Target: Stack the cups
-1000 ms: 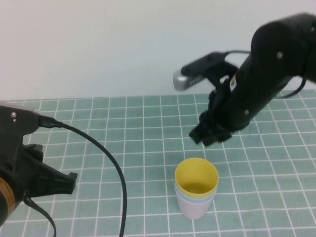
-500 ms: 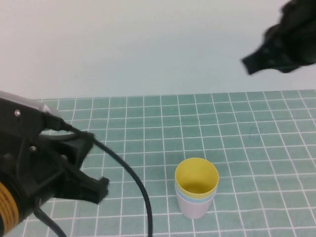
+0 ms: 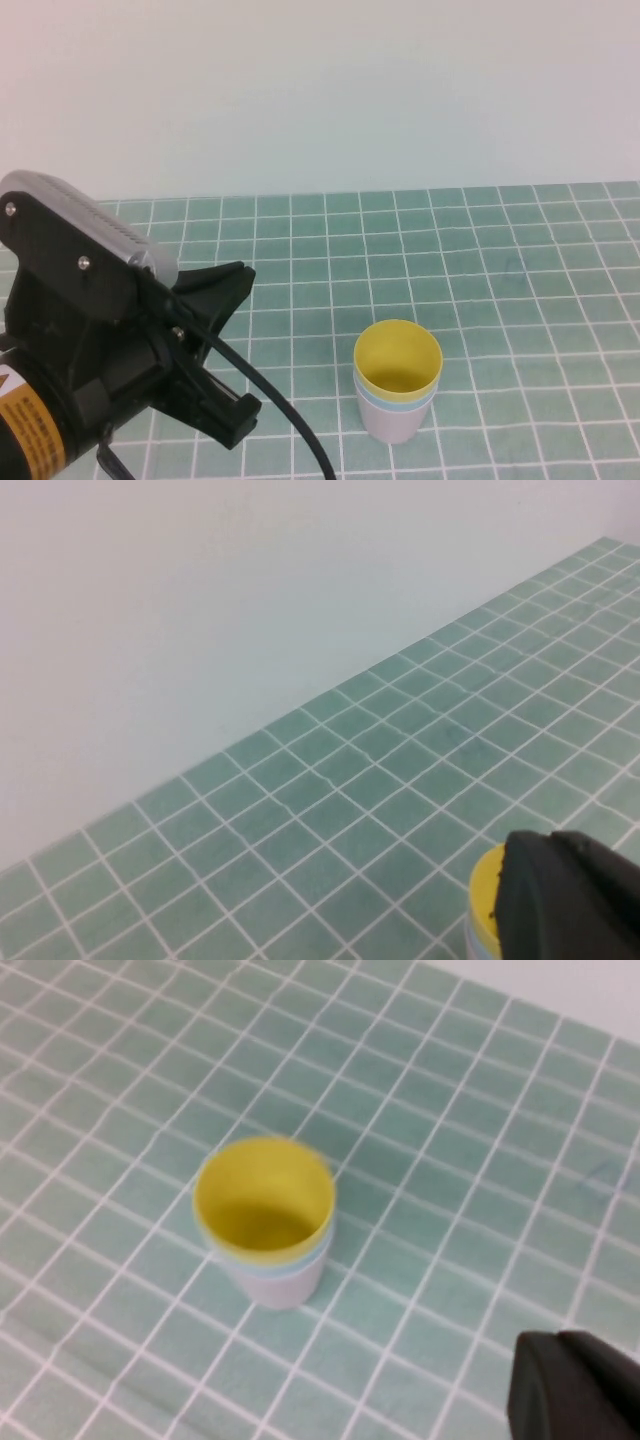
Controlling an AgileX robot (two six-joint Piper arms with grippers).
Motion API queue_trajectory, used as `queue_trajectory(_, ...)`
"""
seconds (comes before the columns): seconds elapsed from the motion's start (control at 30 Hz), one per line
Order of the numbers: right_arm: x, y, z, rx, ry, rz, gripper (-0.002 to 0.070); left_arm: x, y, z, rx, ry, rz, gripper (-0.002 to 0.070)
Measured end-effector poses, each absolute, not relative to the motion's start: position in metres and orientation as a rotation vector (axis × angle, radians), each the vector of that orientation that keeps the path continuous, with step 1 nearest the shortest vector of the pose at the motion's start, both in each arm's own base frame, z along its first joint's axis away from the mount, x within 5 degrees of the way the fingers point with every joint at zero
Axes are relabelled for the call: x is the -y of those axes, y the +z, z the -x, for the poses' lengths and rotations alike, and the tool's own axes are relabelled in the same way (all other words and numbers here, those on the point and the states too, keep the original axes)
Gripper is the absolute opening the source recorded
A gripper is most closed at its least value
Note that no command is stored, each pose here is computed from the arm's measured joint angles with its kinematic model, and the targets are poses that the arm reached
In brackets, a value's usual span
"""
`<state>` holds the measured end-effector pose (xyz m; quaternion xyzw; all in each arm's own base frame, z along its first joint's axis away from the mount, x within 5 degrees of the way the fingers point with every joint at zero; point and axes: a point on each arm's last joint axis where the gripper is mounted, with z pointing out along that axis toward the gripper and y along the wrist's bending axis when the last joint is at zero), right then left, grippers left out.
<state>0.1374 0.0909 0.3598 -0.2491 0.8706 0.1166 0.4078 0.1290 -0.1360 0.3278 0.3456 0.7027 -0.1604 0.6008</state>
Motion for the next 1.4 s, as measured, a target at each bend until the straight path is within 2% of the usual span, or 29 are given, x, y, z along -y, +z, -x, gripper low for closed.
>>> queue_trajectory(0.13, -0.077, 0.333, -0.113, -2.132, 0.351, 0.602, -0.0001, 0.136, 0.328, -0.129, -1.623, -0.358, -0.808, -0.0001)
queue_trajectory(0.3, -0.067, 0.315, -0.099, -2.077, 0.373, 0.587, -0.0001, 0.137, 0.327, -0.130, -1.628, -0.355, -0.811, -0.0001)
queue_trajectory(0.53, -0.066, 0.305, -0.097, -2.094, 0.371, 0.590, -0.0001, 0.142, 0.318, -0.138, -1.670, -0.330, -0.823, -0.0001)
queue_trajectory(0.7, -0.066, 0.306, -0.097, -2.093, 0.374, 0.589, -0.0001, 0.116, 0.331, -0.146, -1.640, -0.289, -0.693, -0.0001)
queue_trajectory(0.83, -0.066, 0.306, -0.097, -2.094, 0.379, 0.587, -0.0001, 0.074, 0.348, -0.149, -1.605, -0.161, -0.486, -0.0001)
queue_trajectory(1.07, -0.066, 0.306, -0.097, -2.090, 0.366, 0.593, -0.0001, -0.004, 0.373, -0.113, -1.525, 0.196, -0.049, -0.0001)
queue_trajectory(1.23, -0.056, 0.309, -0.098, -2.037, 0.244, 0.605, -0.0001, -0.034, 0.375, -0.080, -1.511, 0.388, 0.209, -0.0001)
queue_trajectory(1.4, -0.034, 0.313, -0.097, -2.017, 0.138, 0.419, -0.0001, -0.051, 0.371, -0.051, -1.506, 0.500, 0.397, -0.0001)
